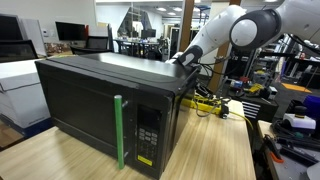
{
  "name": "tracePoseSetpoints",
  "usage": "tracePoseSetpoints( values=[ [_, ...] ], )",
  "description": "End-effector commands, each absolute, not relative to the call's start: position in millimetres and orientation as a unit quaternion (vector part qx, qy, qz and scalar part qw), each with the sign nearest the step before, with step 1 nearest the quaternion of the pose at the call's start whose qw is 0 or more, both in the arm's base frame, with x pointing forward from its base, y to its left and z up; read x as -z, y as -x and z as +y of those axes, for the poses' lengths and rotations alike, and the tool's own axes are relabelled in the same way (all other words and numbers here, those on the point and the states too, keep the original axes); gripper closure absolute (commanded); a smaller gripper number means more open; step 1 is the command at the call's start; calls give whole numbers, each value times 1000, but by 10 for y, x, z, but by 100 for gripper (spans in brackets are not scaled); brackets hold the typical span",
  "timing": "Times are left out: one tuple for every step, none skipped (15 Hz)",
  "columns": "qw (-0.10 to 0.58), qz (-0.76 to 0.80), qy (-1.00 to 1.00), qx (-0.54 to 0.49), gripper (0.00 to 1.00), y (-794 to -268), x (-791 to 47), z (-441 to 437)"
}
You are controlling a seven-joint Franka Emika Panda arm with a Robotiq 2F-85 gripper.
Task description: Put the plug into the socket
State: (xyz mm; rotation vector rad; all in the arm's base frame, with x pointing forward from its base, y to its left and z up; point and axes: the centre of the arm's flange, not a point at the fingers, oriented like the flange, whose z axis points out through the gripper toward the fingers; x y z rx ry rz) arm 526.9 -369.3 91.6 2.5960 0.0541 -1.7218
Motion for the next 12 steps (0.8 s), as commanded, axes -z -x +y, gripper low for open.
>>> tracePoseSetpoints(
  values=[
    [24,30,-874,485,0,-5426,-848,-3639],
    [23,26,-876,481,0,-5424,-927,-3615],
    [25,23,-879,476,0,-5419,-985,-3614],
    [22,20,-881,473,0,-5413,-1129,-3557],
    [22,20,-883,468,0,-5429,-1179,-3539],
    [21,20,-889,457,0,-5466,-1298,-3501],
    [23,21,-899,436,0,-5534,-1413,-3453],
    [27,23,-911,410,0,-5602,-1518,-3395],
    [31,23,-923,384,0,-5668,-1602,-3348],
    [48,21,-932,358,0,-5725,-1687,-3300],
    [62,18,-936,346,0,-5762,-1764,-3276],
    [73,15,-940,333,0,-5785,-1850,-3260]
  ],
)
